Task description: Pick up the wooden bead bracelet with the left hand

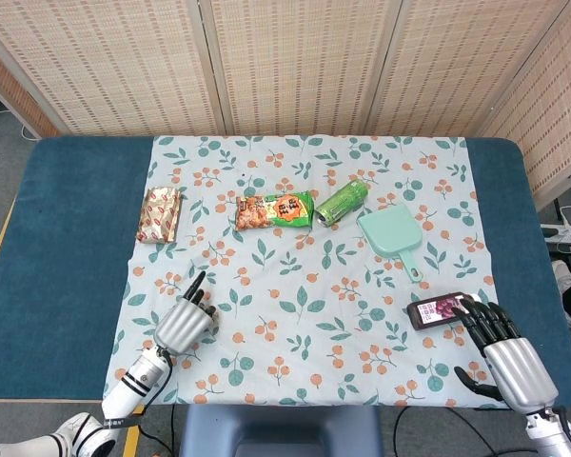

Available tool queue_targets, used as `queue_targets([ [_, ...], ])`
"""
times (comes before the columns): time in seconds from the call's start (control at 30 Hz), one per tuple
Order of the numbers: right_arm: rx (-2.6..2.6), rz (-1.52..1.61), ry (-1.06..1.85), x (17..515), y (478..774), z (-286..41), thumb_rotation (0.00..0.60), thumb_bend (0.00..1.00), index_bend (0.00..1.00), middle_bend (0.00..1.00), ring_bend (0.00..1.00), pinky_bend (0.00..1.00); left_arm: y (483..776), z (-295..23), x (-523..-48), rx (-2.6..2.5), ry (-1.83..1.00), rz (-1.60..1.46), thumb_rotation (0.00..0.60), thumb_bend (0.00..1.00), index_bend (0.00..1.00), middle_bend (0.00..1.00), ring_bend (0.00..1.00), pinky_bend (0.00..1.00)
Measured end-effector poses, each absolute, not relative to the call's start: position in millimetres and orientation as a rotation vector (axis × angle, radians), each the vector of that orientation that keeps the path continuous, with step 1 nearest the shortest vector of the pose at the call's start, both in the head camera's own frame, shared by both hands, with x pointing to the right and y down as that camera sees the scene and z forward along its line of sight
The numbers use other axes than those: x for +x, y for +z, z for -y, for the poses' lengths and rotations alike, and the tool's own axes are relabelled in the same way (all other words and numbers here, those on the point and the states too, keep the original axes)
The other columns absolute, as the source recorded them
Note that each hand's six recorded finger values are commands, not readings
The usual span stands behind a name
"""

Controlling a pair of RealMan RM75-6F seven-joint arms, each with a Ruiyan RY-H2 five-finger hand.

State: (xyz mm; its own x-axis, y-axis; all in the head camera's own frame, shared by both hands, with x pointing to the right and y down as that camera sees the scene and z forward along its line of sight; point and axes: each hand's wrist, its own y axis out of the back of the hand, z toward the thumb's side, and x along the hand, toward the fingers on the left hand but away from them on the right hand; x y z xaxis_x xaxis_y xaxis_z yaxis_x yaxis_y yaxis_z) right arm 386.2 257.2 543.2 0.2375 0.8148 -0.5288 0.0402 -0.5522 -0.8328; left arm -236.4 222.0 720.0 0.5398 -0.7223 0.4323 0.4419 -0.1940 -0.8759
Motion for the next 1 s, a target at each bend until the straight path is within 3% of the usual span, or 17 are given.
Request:
queue_targets([
  [0.37, -1.806, 0.792, 1.38, 387, 542, -256, 0.517, 0.22, 0.0, 0.0, 0.0, 0.0, 698, -141, -228, -1.355, -1.147, -0.375, 0.6, 0.71, 0.72, 0.8, 0.4, 0.04],
  [0.5, -1.812, 0.788, 1.38, 387, 543, -256, 0.517, 0.22, 0.0, 0.0, 0.0, 0.0, 694, -96, -236, -1.319, -1.266, -0.478, 0.6, 0.75, 0.73, 0.8, 0.41, 0.05],
  [0.63, -1.818, 0.786, 1.381, 388, 544, -256, 0.516, 0.22, 0.0, 0.0, 0.0, 0.0, 699, -70, -257, -1.267, -1.447, -0.526, 0.6, 0.81, 0.72, 0.8, 0.42, 0.1],
  [0.8, -1.822, 0.786, 1.398, 391, 547, -254, 0.516, 0.22, 0.0, 0.0, 0.0, 0.0, 710, -60, -290, -1.347, -1.762, -0.634, 0.6, 0.89, 0.72, 0.8, 0.44, 0.16],
  [0.9, -1.824, 0.786, 1.395, 390, 547, -254, 0.516, 0.22, 0.0, 0.0, 0.0, 0.0, 720, -67, -308, -1.515, -1.985, -0.76, 0.6, 0.98, 0.71, 0.8, 0.44, 0.17],
  [1.0, -1.826, 0.788, 1.391, 390, 546, -255, 0.518, 0.22, 0.0, 0.0, 0.0, 0.0, 731, -83, -315, -1.766, -2.181, -0.935, 0.6, 1.0, 0.69, 0.76, 0.43, 0.15],
])
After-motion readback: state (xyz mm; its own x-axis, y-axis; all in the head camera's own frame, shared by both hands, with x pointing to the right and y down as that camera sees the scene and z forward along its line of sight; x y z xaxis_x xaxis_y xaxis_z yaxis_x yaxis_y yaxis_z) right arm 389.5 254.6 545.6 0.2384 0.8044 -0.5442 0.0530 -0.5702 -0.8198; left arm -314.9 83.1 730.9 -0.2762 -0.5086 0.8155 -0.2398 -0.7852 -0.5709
